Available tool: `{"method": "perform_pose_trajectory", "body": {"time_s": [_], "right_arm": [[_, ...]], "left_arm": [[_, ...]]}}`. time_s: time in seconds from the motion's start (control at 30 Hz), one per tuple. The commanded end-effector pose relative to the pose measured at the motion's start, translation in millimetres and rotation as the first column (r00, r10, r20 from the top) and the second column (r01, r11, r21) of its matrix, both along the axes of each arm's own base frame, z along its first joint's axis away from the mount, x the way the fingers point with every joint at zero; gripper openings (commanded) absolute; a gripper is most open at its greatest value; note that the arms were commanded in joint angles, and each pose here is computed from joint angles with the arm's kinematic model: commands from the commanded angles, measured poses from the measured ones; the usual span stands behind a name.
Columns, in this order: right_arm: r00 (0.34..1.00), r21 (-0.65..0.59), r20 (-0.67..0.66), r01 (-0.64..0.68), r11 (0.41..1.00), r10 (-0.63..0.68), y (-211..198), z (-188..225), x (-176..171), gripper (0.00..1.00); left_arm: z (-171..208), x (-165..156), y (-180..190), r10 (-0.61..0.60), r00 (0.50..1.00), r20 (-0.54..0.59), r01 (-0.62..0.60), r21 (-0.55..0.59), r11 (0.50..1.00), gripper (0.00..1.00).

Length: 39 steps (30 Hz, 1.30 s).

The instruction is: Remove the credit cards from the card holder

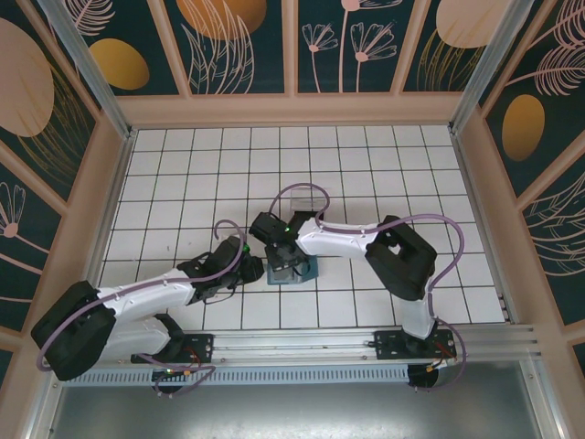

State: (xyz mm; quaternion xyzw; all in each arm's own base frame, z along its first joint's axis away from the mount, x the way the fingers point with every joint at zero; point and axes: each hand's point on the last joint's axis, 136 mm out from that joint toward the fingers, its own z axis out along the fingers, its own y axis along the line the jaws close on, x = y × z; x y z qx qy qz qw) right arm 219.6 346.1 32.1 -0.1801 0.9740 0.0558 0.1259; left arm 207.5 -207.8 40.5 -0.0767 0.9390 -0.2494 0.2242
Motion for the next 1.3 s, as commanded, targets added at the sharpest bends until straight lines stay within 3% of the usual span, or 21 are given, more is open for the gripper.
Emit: {"method": "perform_pose_trajectory", "body": {"time_s": [0.0, 0.23, 0.5, 0.97, 1.27], "right_arm": [[0.998, -0.019, 0.039, -0.041, 0.999, 0.042, 7, 0, 8, 0.08], [0.997, 0.075, 0.033, -0.079, 0.994, 0.077, 23, 9, 9, 0.03], [0.996, 0.324, -0.022, -0.080, 0.943, 0.092, 30, 21, 1, 0.02], [0.995, 0.546, -0.089, 0.005, 0.837, 0.052, 20, 30, -1, 0.01], [0.993, 0.602, -0.116, 0.046, 0.797, 0.030, 10, 27, 2, 0.01]], "left_arm": [[-1, -2, 11, 0.034, 0.999, -0.004, -0.034, 0.022, 0.999, 0.30], [9, 0, 12, 0.052, 0.999, 0.016, -0.052, 0.006, 0.999, 0.29], [24, 12, -2, 0.051, 0.998, 0.036, -0.050, -0.037, 0.998, 0.27], [100, 33, -9, 0.119, 0.980, 0.158, -0.096, -0.146, 0.985, 0.26], [57, 44, -20, 0.134, 0.991, 0.028, -0.132, -0.080, 0.988, 0.19]]}}
